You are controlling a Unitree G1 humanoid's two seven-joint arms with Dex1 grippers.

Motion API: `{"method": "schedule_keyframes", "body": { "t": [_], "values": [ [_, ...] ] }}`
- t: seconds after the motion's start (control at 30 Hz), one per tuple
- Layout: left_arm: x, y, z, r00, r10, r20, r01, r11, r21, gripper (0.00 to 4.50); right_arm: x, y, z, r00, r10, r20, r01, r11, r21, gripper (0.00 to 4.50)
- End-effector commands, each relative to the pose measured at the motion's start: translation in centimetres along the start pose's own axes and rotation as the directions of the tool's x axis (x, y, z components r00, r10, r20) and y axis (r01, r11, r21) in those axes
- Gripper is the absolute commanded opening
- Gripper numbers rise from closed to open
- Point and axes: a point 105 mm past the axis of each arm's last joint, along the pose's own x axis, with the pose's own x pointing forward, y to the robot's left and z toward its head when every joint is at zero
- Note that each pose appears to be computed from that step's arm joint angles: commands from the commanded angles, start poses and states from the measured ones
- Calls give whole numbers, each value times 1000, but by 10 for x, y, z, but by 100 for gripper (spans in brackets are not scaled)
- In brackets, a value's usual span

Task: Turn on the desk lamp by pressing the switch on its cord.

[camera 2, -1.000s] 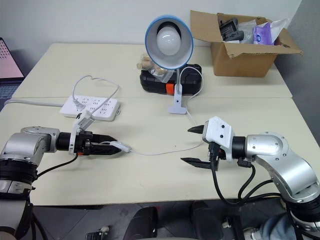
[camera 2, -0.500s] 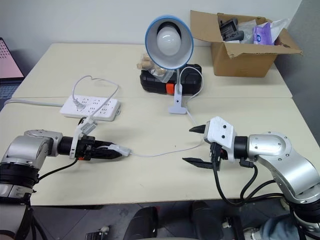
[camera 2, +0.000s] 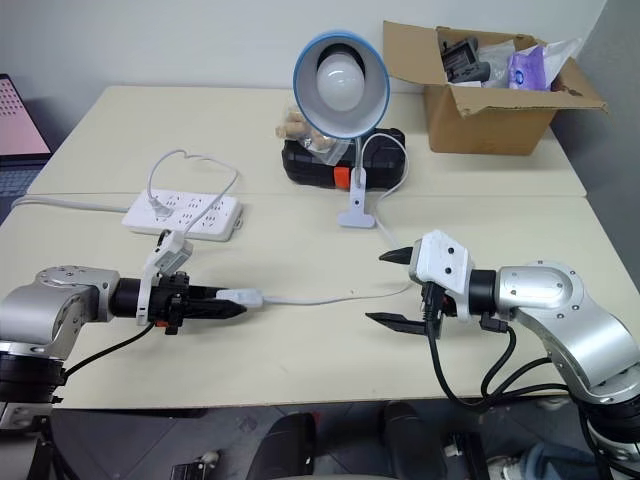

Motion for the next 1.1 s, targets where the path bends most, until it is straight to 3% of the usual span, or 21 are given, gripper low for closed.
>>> {"method": "schedule_keyframes", "body": {
  "t": [0.03,0.23,0.57,0.8,0.83,1.03,1.1],
  "values": [
    [9,-13,29,995,16,102,-33,986,166,119,-4,-5,11,999,-27,43,28,999,-22,450],
    [30,-23,37,984,32,178,-85,951,298,119,-3,-5,8,998,-39,51,38,999,15,450],
    [69,-5,-1,971,144,189,-206,907,369,119,-1,-2,4,998,-39,47,38,999,29,450],
    [79,10,-16,967,181,179,-236,898,371,119,-1,-2,4,998,-42,45,40,999,30,450],
    [80,9,-18,972,166,167,-219,896,387,189,-1,-2,4,998,-41,45,40,999,30,450],
    [78,7,-22,983,126,136,-173,890,422,298,-2,-2,4,998,-43,44,42,999,32,450],
    [74,9,-19,982,127,138,-175,886,429,298,-2,-2,4,998,-43,44,41,999,31,450]
  ]
}}
